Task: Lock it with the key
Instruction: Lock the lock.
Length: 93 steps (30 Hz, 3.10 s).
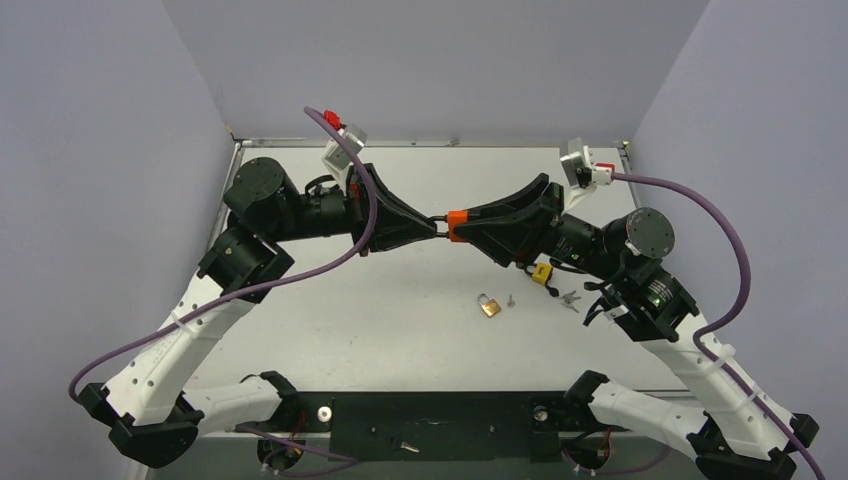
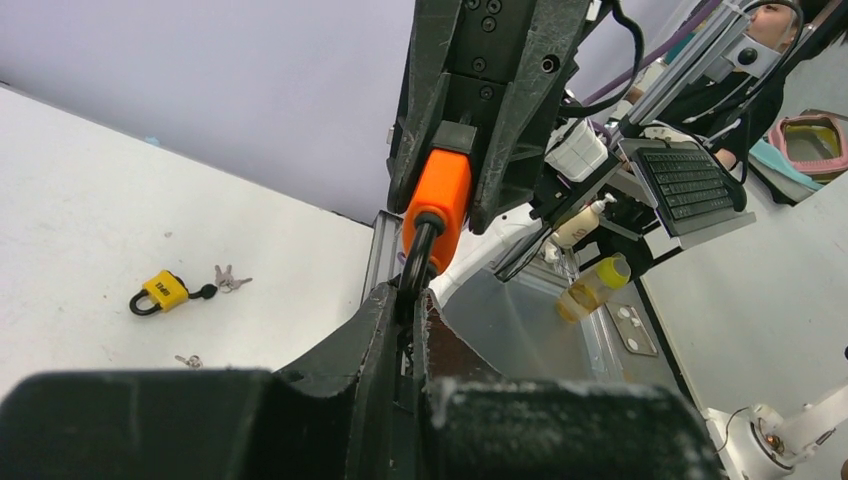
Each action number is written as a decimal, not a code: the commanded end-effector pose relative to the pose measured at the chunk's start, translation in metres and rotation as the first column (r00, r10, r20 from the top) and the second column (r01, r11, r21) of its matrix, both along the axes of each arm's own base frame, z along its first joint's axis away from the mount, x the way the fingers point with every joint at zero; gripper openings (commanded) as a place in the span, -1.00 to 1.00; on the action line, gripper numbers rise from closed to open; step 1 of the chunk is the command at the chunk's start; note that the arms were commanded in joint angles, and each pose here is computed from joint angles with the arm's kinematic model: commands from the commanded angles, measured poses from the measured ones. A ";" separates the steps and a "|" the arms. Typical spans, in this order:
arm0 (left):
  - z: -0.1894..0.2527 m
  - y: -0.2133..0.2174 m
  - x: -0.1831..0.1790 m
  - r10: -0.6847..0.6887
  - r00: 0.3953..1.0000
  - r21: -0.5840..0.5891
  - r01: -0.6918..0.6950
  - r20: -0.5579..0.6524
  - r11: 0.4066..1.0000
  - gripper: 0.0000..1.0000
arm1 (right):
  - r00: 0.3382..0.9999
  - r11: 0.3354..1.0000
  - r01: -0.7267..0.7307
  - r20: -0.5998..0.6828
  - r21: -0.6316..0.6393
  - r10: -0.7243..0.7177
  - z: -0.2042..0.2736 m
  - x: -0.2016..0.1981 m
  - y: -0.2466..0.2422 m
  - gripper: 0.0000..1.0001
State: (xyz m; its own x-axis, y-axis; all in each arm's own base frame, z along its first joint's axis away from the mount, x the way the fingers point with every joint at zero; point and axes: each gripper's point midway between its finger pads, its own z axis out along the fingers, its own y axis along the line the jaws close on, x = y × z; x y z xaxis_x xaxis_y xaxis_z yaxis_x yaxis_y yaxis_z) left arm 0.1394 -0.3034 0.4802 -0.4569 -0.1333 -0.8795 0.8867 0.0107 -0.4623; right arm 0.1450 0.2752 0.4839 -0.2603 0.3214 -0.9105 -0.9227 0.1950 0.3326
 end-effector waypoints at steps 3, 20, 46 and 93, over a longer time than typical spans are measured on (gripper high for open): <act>0.014 -0.021 -0.010 -0.035 0.999 -0.020 0.035 0.015 0.999 -1.00 | 0.999 0.997 -0.014 -0.032 -0.076 0.012 -0.025 0.011 0.028 -1.00; 0.068 -0.027 -0.002 0.002 1.000 -0.157 -0.002 -0.002 0.988 -1.00 | 0.996 0.988 -0.008 -0.085 -0.153 -0.005 -0.068 0.016 0.040 -1.00; 0.114 -0.030 -0.025 -0.065 0.996 -0.297 0.081 0.061 0.951 -1.00 | 0.980 0.987 -0.038 -0.198 -0.157 0.006 -0.123 0.026 0.060 -1.00; 0.022 0.056 -0.001 0.173 0.985 0.001 -0.173 0.025 0.985 -1.00 | 0.963 0.961 -0.269 0.011 0.064 0.269 -0.047 0.016 -0.006 -0.07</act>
